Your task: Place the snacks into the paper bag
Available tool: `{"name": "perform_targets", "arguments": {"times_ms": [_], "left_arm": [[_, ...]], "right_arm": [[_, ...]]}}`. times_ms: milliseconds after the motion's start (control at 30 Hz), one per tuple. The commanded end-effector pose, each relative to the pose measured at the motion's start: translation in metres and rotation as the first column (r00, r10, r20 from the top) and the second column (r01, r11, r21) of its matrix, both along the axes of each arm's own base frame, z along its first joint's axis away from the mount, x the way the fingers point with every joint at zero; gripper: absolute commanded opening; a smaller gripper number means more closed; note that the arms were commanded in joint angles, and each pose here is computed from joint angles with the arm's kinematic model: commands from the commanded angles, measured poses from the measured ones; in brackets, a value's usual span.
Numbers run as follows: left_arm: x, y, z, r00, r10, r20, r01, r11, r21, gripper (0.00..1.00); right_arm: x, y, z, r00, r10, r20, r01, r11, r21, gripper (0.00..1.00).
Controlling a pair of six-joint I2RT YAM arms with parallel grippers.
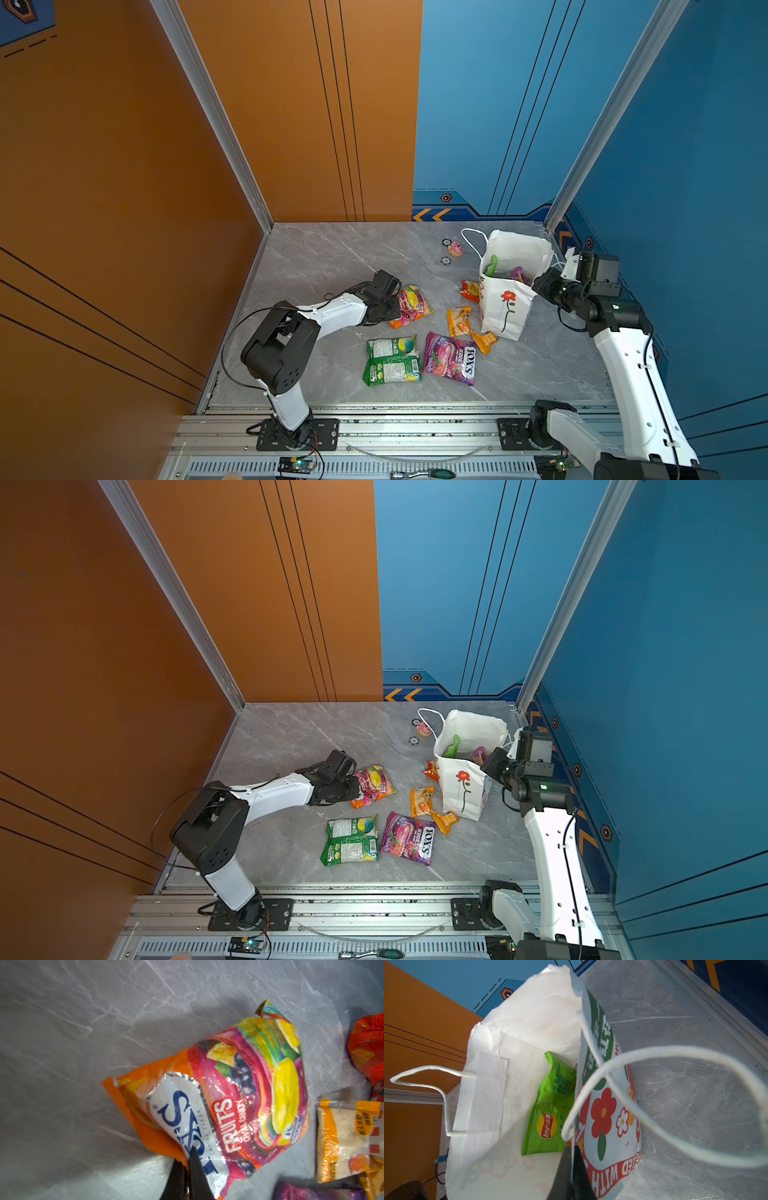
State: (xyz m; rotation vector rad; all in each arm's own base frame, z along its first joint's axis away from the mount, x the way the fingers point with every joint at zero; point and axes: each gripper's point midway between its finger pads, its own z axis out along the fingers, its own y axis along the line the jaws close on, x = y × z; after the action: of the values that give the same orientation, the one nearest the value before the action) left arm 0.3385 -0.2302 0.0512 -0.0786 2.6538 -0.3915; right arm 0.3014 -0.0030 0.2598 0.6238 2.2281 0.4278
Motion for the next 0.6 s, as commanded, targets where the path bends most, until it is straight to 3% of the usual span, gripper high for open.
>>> {"name": "perform_targets", "arguments": {"times_ms": [0, 133, 400, 567], "left_arm": [[-0.005, 0.025, 0.019, 0.999, -0.021, 0.050, 0.011, 0.981, 0.196, 0.00], [-0.005, 0.031, 0.049, 0.991, -0.071, 0.109, 0.034, 0.951, 0.308, 0.00], [-0.005, 0.039, 0.124, 0.952, -0.160, 0.263, 0.042, 0.914, 0.404, 0.00], [-0.006, 0.037, 0.175, 0.908, -0.202, 0.368, 0.042, 0.915, 0.400, 0.00]], "right_arm": [[-0.001, -0.001, 0.006, 1.000, 0.009, 0.021, -0.008, 0.999, -0.046, 0.00], [-0.006, -0.005, 0.010, 1.000, -0.011, 0.004, 0.012, 0.990, -0.142, 0.00], [-0.003, 0.005, 0.010, 1.000, 0.027, 0.013, -0.026, 0.994, -0.108, 0.00], [-0.003, 0.012, 0.013, 0.998, 0.052, 0.028, -0.049, 0.993, -0.109, 0.00]]}}
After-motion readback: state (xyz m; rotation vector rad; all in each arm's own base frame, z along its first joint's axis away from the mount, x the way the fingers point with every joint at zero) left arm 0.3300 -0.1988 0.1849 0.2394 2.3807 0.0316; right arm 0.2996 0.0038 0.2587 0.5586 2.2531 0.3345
